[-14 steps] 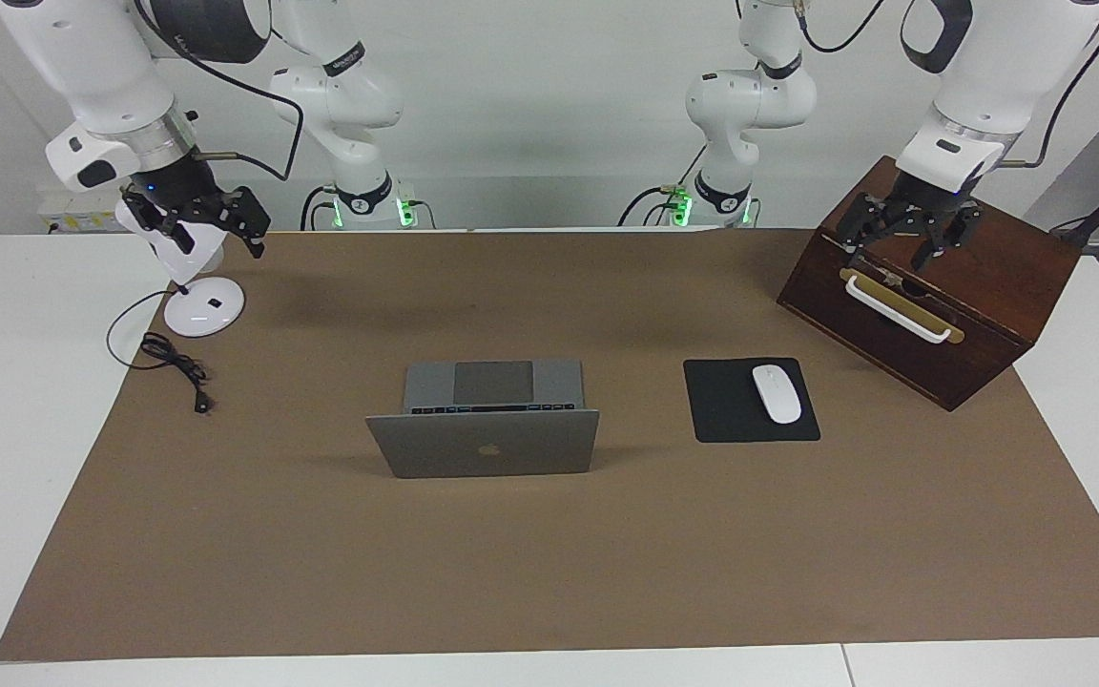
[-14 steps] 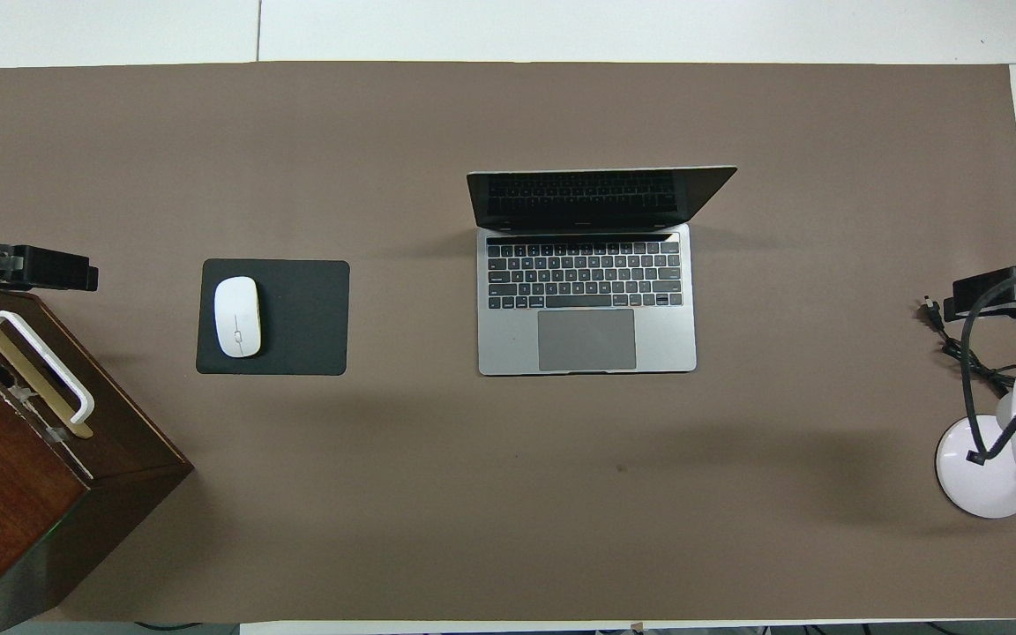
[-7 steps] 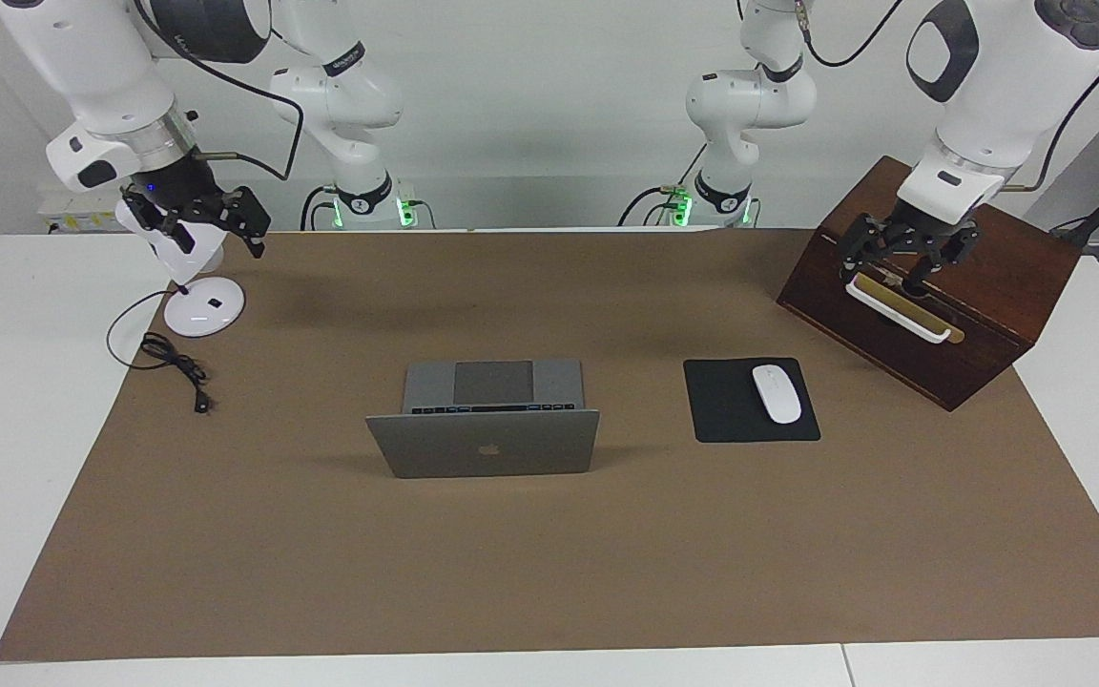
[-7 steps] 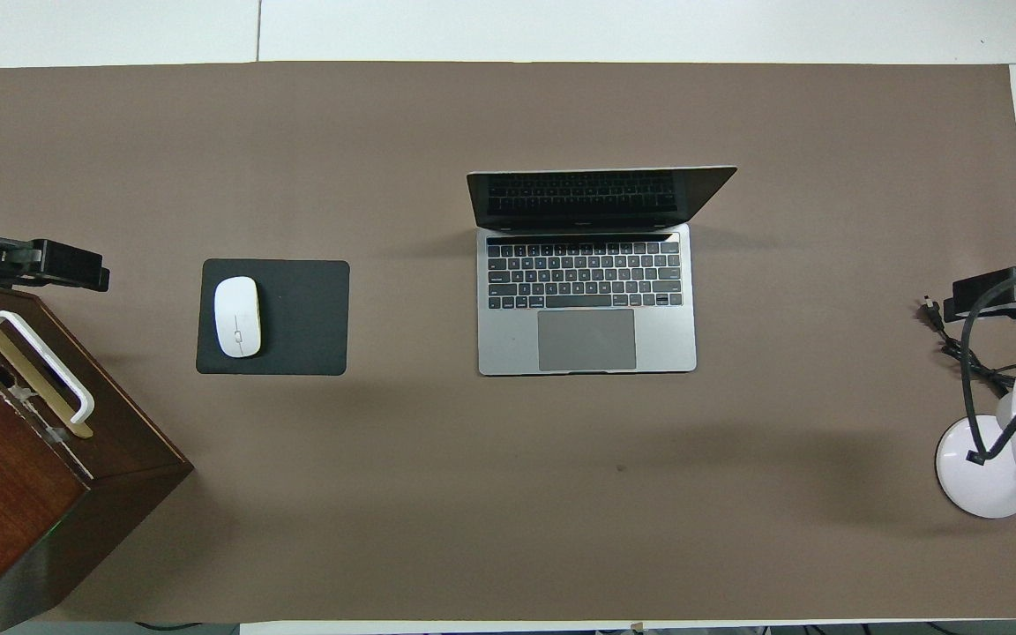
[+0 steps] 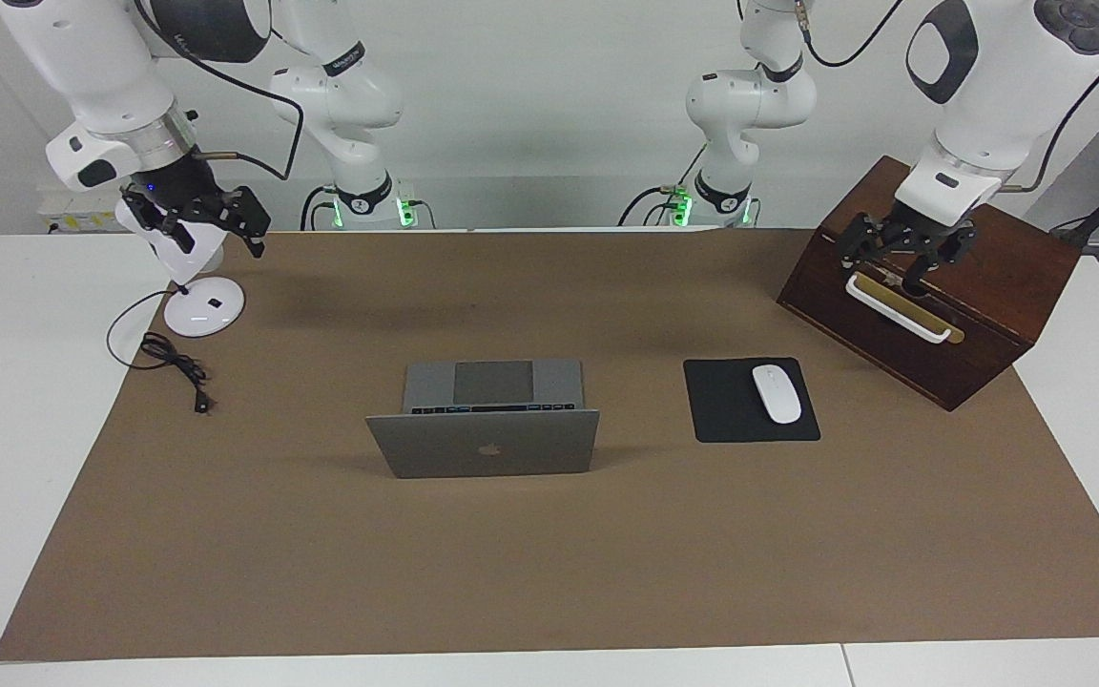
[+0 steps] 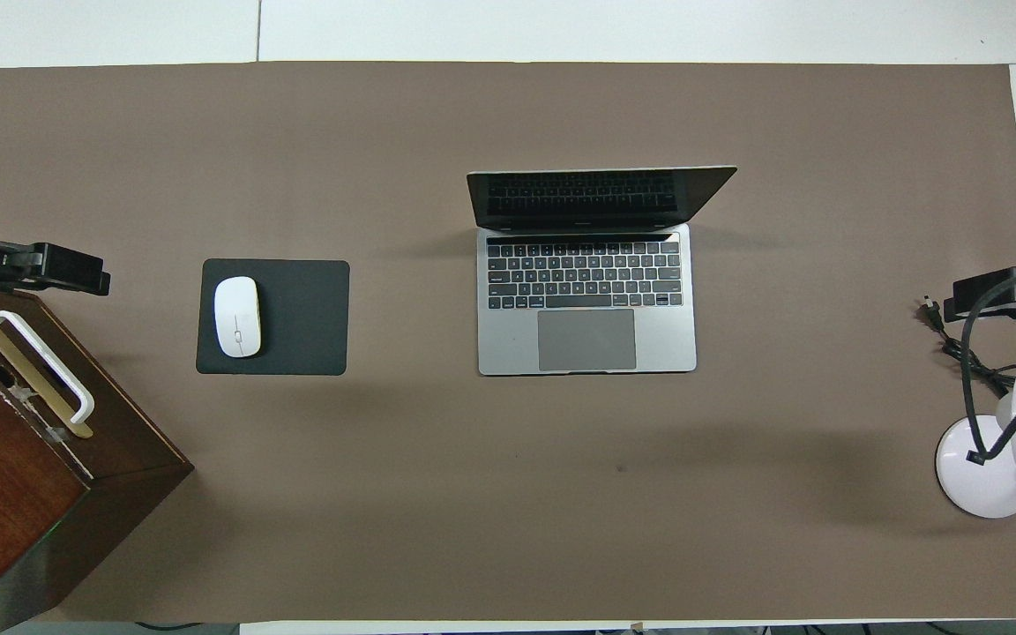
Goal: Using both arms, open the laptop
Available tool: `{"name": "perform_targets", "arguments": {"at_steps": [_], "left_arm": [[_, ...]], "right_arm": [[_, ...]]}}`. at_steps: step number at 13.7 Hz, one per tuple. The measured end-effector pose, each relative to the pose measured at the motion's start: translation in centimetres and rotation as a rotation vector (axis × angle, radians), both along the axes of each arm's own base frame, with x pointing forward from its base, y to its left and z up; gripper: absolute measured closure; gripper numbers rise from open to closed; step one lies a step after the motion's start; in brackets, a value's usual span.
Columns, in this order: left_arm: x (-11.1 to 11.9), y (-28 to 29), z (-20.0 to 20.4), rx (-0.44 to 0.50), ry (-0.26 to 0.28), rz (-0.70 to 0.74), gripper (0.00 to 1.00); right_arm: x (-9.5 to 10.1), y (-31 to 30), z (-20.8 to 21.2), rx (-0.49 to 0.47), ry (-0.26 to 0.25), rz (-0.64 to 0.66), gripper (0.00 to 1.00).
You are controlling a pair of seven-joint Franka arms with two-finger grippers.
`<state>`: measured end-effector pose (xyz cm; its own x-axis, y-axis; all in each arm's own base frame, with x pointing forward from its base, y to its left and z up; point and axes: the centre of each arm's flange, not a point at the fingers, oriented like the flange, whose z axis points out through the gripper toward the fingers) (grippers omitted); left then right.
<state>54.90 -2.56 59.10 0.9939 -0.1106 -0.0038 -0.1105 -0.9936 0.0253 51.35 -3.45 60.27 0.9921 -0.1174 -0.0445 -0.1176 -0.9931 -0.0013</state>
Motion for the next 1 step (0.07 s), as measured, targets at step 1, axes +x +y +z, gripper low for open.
{"name": "perform_targets", "arguments": {"at_steps": [1], "left_arm": [[0.0, 0.0, 0.0, 0.0, 0.0, 0.0, 0.0]], "right_arm": [[0.0, 0.01, 0.0, 0.0, 0.0, 0.0, 0.0]]}}
